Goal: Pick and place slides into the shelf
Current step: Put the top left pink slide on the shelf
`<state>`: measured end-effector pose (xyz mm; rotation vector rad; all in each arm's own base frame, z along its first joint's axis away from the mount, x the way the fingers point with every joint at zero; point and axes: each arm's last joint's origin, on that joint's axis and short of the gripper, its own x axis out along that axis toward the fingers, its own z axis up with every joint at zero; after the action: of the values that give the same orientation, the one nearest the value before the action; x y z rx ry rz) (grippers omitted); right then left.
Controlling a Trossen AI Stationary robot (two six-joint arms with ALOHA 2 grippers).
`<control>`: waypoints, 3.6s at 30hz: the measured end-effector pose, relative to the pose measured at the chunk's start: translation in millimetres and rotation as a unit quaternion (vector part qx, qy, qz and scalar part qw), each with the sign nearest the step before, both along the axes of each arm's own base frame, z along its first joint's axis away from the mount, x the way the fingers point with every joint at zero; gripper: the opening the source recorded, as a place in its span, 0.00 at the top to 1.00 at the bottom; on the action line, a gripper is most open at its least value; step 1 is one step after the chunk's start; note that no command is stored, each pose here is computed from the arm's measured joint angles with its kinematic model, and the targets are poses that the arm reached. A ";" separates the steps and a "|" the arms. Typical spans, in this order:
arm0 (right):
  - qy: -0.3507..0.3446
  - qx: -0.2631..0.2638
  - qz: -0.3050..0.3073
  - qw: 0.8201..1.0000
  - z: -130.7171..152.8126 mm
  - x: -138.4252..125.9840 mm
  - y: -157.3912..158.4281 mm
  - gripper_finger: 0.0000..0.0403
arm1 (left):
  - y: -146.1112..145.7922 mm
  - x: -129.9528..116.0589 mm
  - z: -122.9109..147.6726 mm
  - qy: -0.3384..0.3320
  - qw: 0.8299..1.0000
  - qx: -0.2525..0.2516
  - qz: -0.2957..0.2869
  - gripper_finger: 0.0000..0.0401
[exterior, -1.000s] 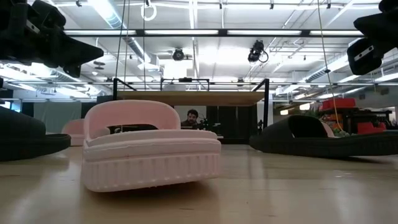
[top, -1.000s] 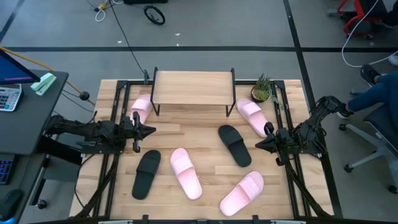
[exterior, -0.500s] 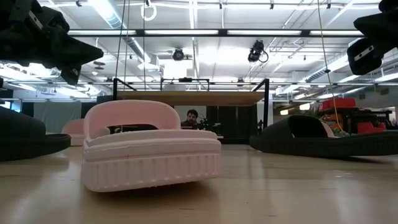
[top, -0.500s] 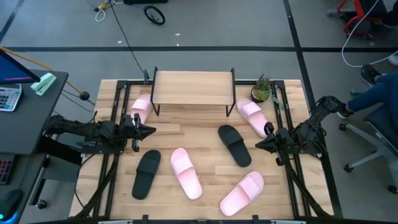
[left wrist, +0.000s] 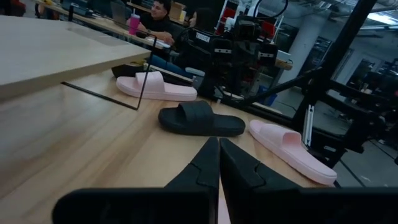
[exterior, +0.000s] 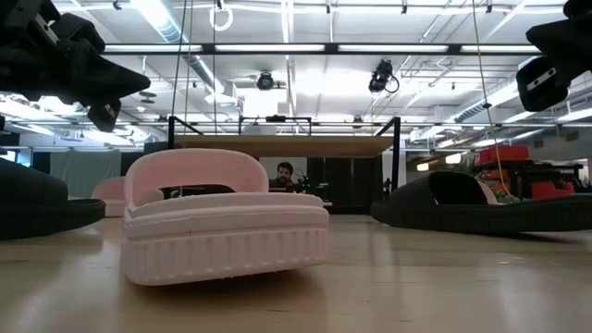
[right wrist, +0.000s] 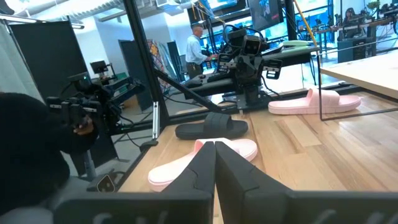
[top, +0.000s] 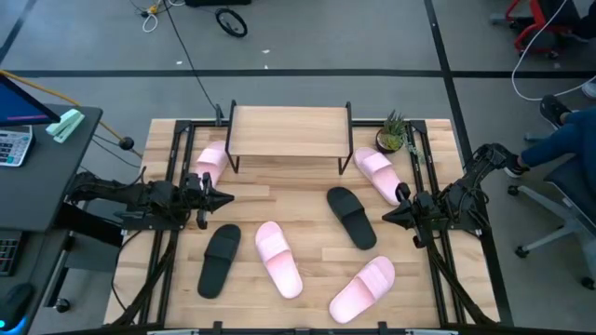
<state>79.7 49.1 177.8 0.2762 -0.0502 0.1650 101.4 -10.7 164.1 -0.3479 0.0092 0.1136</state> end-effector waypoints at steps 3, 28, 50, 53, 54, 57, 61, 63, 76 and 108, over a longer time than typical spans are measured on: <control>0.000 0.000 0.000 1.000 0.0 0.0 0.0 0.97 | -0.2 0.0 -0.1 0.000 1.000 0.000 -0.001 0.98; 0.000 0.000 0.000 1.000 0.0 0.0 0.0 0.97 | -8.4 -0.3 6.0 -0.033 0.989 0.012 -0.147 0.92; 0.000 0.000 0.000 1.000 0.0 0.0 0.0 0.97 | 19.3 -33.1 177.8 0.269 0.854 0.410 0.173 0.83; 0.000 0.000 0.000 1.000 0.0 0.0 0.0 0.97 | 20.4 -30.8 183.4 0.365 0.812 0.420 0.177 0.78; 0.000 0.000 0.000 1.000 0.0 0.0 0.0 0.97 | 20.1 -28.9 181.3 0.396 0.801 0.415 0.173 0.76; 0.000 0.000 0.000 1.000 0.0 0.0 0.0 0.97 | 18.9 -22.5 169.8 0.467 0.775 0.393 0.166 0.69; 0.000 0.000 0.000 1.000 0.0 0.0 0.0 0.97 | 16.8 -11.2 159.0 0.529 0.742 0.376 0.167 0.61; 0.000 0.000 0.000 1.000 0.0 0.0 0.0 0.97 | 15.0 -3.3 155.6 0.546 0.731 0.378 0.156 0.57; 0.000 0.000 0.000 1.000 0.0 0.0 0.0 0.97 | 43.2 44.6 130.9 0.651 0.698 0.252 0.159 0.49; 0.000 0.000 0.000 1.000 0.0 0.0 0.0 0.97 | 136.1 102.6 46.1 0.791 0.597 0.112 0.070 0.54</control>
<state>79.7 49.2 177.8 0.2759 -0.0498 0.1650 204.0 125.3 210.2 0.1196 1.7684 0.5559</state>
